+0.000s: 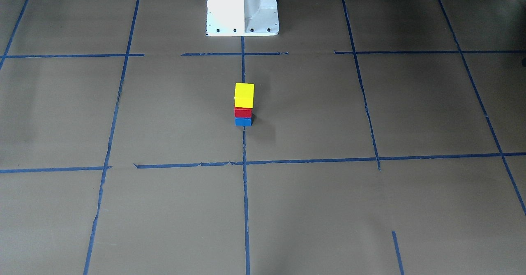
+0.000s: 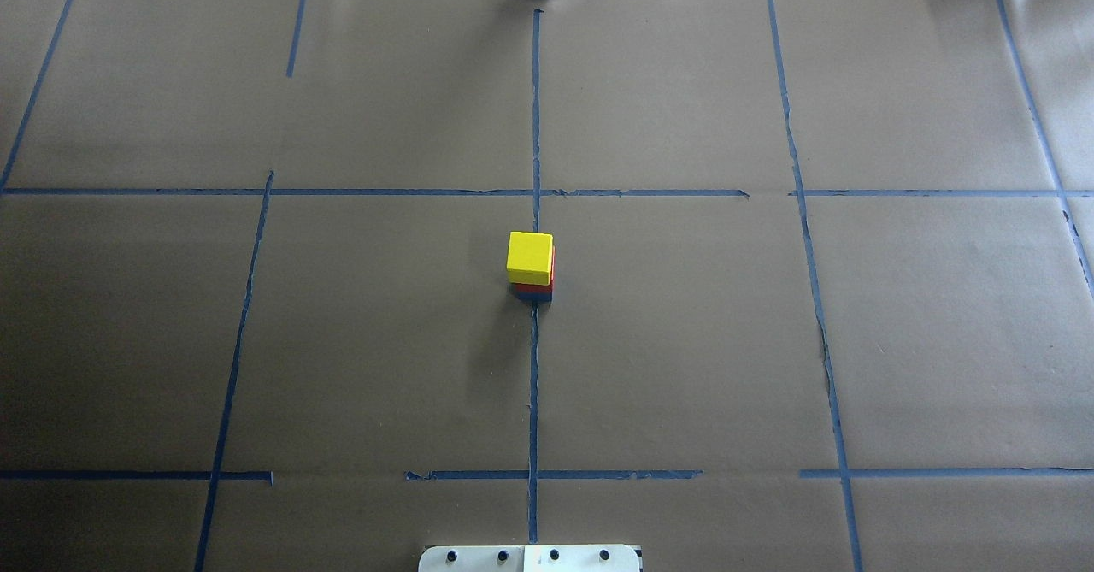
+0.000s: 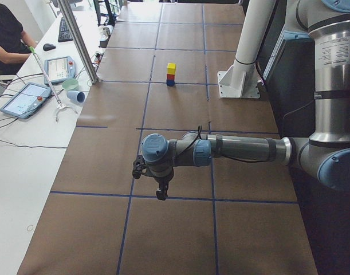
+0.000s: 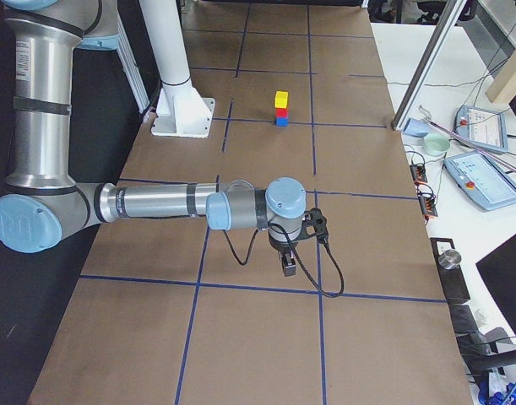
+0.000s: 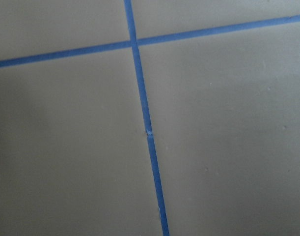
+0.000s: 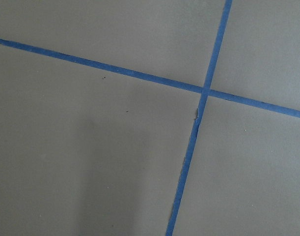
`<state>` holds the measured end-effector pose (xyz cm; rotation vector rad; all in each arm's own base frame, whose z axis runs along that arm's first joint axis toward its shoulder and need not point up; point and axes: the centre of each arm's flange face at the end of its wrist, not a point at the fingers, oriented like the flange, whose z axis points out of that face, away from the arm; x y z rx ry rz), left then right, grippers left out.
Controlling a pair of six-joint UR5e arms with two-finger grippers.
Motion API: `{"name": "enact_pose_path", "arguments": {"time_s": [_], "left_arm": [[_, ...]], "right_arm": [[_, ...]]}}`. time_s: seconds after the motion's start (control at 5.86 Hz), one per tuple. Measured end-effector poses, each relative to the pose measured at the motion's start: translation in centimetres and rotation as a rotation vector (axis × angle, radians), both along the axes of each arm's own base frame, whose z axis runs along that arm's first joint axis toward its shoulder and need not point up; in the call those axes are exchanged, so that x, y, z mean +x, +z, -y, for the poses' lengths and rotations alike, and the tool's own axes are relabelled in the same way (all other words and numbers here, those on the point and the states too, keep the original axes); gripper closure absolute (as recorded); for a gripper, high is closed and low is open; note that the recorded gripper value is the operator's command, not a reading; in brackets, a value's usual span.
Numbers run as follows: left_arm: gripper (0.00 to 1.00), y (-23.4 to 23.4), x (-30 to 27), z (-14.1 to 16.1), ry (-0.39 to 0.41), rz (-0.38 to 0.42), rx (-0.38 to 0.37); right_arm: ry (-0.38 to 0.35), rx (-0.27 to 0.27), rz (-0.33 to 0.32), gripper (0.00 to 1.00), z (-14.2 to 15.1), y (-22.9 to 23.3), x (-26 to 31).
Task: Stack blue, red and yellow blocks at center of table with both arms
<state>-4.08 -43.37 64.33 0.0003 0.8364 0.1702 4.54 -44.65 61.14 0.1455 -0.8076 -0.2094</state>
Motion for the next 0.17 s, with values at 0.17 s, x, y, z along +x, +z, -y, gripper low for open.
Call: {"name": "enact_pose_path", "arguments": {"time_s": [0.17], "left_arm": [[0.0,-0.62,-0.11,-0.18,-0.002,0.001,0.009]], "right_arm": [[-0.006,-0.014,-0.003,0.0,-0.09,-0.05,-0.24]]}}
